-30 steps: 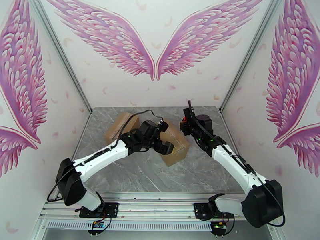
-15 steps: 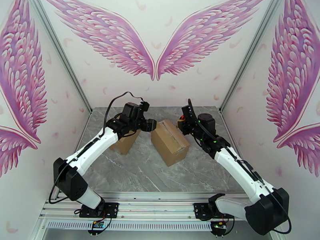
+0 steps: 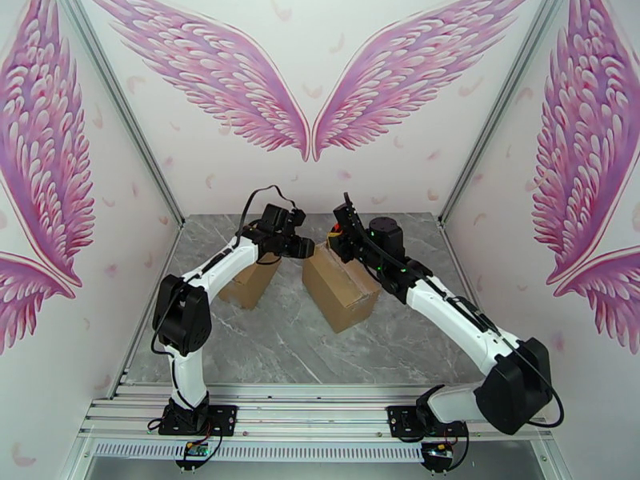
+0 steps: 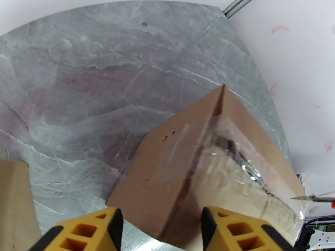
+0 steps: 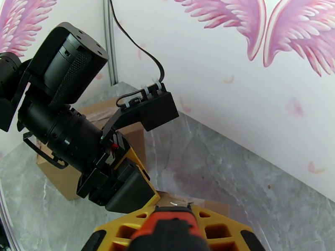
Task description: Unpack the express box
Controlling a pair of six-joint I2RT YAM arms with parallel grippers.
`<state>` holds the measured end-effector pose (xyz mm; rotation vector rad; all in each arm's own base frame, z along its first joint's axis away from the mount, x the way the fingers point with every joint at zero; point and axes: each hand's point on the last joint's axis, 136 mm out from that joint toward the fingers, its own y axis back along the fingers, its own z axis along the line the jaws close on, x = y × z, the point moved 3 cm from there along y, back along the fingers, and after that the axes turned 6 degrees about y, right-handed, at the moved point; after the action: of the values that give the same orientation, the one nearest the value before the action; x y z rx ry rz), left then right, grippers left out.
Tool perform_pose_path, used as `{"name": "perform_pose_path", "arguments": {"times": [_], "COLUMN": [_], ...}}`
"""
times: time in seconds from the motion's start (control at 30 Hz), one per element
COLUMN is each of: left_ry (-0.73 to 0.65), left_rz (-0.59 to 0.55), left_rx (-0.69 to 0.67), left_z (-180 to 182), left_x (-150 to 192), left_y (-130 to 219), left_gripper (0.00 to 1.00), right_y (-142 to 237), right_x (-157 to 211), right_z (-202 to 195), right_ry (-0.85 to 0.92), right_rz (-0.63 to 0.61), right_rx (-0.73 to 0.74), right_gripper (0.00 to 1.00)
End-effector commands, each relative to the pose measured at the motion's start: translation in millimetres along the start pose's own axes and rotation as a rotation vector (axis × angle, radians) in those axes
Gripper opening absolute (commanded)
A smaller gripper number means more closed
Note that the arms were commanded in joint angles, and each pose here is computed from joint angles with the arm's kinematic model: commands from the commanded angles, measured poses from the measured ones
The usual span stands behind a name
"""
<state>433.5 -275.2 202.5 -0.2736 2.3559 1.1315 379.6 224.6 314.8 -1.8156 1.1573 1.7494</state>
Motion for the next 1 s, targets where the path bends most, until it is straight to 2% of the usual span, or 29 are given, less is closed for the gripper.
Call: {"name": "perform_pose_path", "arguments": {"times": [0.0, 0.37, 0.57, 0.97], "left_ry": [-0.022, -0.003, 0.009, 0.031], "left_rz": [-0.004, 0.052, 0.071, 0.106], "left_rx": [0.041, 0.037, 0.033, 0.025], "left_z": [-5, 8, 14, 23], "left_x": [-3, 20, 29, 45], "left_y": [-1, -13, -18, -26], "left_gripper": [0.53, 0.48, 0.44, 0.38], "right_y": [-4, -25, -39, -47], "right_x": [-25, -16, -4, 5], "right_z": [1, 0, -3, -6], "right_ry": [0.041, 0.08, 0.09, 0.101], "right_rz": [-0.086, -0.11, -0.078, -0.078], "right_rx": [0.004, 0.04, 0.058, 0.086], "right_gripper": [0.07, 0.06, 0.05, 0.05]}}
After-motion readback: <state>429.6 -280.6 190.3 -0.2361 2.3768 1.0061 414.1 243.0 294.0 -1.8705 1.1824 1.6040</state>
